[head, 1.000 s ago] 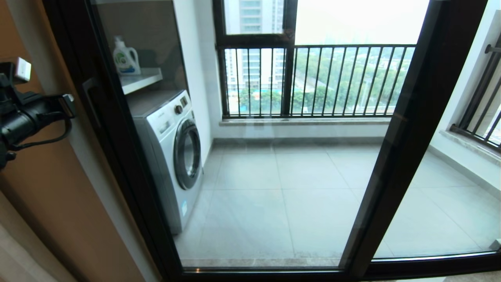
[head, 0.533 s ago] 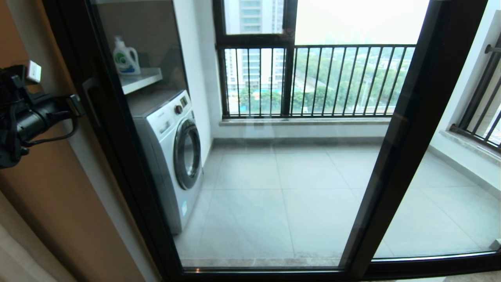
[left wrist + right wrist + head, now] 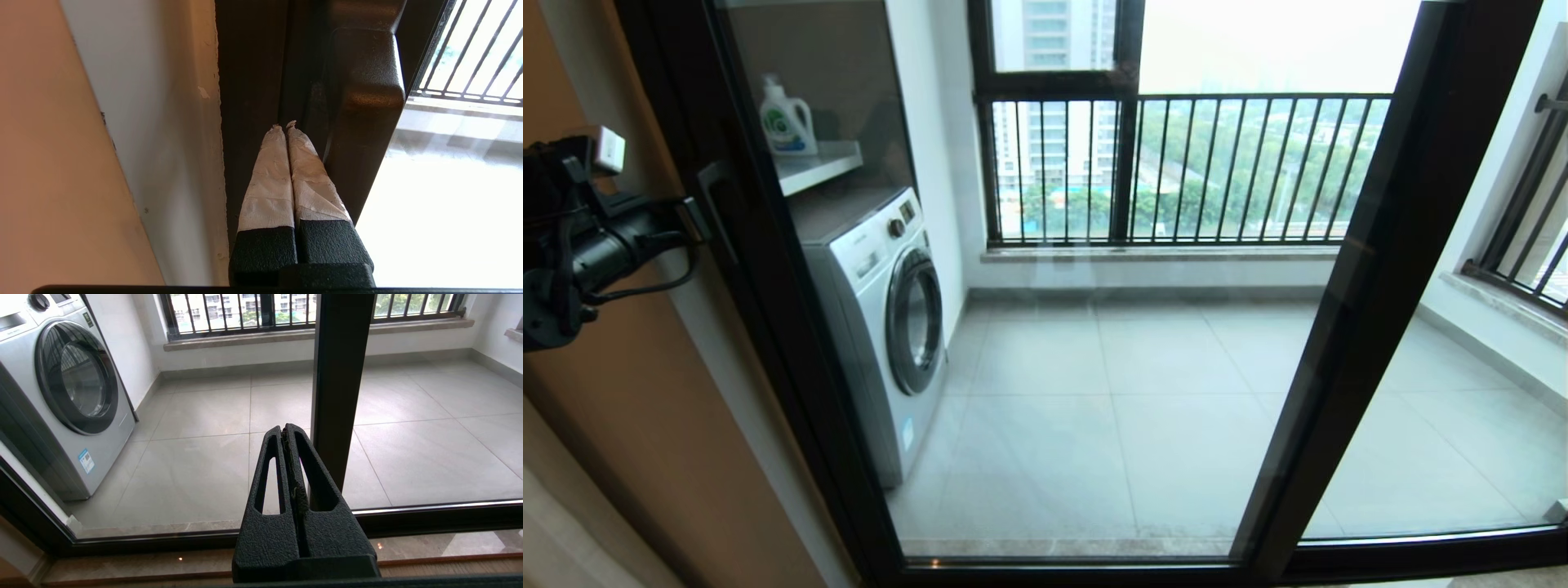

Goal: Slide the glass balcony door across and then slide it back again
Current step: Open the slid door

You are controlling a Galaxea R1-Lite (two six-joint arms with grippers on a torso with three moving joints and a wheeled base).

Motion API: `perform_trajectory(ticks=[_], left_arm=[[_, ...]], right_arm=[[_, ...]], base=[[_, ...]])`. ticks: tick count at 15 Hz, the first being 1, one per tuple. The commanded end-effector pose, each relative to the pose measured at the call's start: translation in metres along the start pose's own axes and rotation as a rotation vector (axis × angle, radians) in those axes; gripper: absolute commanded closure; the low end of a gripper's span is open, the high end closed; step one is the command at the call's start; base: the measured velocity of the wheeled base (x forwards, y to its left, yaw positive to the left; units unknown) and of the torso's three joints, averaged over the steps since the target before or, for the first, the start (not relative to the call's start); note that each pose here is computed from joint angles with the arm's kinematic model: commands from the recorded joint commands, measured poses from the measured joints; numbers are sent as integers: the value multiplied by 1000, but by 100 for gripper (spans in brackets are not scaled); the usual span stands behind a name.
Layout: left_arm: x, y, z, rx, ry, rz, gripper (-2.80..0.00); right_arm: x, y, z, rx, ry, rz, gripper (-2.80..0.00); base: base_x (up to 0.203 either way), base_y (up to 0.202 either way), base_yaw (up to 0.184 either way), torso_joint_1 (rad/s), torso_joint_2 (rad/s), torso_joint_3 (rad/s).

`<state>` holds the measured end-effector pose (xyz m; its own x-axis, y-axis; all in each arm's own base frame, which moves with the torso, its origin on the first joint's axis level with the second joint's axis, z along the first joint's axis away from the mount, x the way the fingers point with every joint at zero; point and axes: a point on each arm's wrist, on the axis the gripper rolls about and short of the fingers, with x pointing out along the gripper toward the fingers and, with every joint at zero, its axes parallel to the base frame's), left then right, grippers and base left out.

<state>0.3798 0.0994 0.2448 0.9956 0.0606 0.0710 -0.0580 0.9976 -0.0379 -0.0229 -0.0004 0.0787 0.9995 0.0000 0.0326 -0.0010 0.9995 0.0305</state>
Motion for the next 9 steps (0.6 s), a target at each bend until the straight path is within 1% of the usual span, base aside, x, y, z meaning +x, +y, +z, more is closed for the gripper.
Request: perform_trajectory(ticks=[1, 9], left_arm=[[-1, -14, 5, 0, -15, -40, 0], [0, -35, 4, -3, -11, -91, 0]], right_arm=[[1, 0, -3, 0, 13, -2, 0], [1, 0, -3, 0, 13, 0, 0]], base=[[0, 0, 0, 0, 0, 0], [0, 0, 0, 0, 0, 0]])
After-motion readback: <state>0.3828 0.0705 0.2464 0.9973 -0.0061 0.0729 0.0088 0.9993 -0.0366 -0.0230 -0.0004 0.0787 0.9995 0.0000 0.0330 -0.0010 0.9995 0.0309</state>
